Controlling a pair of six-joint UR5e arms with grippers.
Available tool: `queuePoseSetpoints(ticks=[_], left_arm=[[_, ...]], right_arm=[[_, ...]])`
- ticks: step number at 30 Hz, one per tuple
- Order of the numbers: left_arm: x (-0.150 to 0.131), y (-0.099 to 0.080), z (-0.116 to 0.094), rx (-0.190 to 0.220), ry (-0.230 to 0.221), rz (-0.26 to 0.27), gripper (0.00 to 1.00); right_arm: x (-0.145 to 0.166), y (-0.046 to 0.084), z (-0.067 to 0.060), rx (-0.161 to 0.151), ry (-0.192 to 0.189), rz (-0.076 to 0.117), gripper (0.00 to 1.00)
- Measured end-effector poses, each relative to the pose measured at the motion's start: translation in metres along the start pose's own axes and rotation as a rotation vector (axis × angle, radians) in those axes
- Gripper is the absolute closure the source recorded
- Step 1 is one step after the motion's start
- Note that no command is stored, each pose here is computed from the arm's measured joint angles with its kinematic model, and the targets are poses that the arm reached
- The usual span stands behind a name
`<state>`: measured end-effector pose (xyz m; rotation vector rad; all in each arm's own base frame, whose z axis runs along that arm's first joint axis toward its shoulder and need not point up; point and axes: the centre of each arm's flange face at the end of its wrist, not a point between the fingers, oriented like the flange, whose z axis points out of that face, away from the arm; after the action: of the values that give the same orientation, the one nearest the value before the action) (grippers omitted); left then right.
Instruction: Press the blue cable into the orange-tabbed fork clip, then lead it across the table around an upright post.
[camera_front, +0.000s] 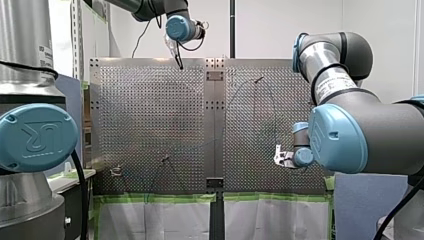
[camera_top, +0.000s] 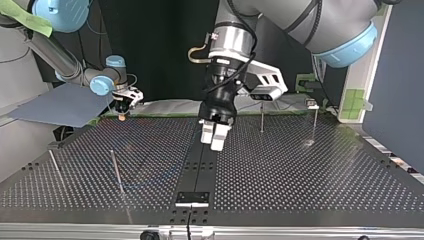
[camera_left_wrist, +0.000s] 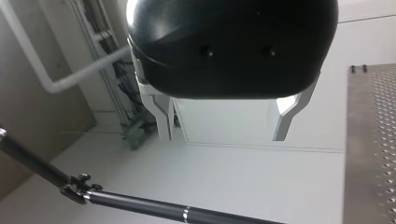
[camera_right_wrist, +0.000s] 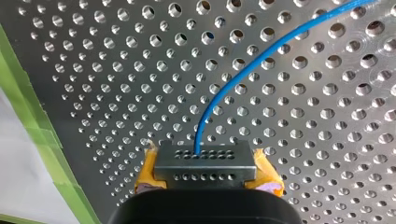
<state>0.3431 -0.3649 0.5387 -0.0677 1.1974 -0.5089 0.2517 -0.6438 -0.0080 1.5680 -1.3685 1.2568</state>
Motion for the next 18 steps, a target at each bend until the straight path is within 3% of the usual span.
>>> queuePoseSetpoints(ticks=[2,5,13,18], left_arm=[[0.004,0.001,-0.003,0.008,-0.002,0.003,0.00],[0.022,0.005,-0.008,0.020,0.033,0.029,0.00],[0.102,0.017,-0.037,0.045,0.248,0.168,0.00],[0.130,0.017,-0.039,0.065,0.336,0.224,0.00]], right_arm=[[0.001,-0.001,0.000,0.001,0.002,0.000,1.00],[0.002,-0.001,0.001,0.002,0.004,0.000,1.00],[0.002,-0.002,0.001,0.004,0.005,0.001,1.00],[0.003,-0.002,0.002,0.003,0.006,0.001,1.00]])
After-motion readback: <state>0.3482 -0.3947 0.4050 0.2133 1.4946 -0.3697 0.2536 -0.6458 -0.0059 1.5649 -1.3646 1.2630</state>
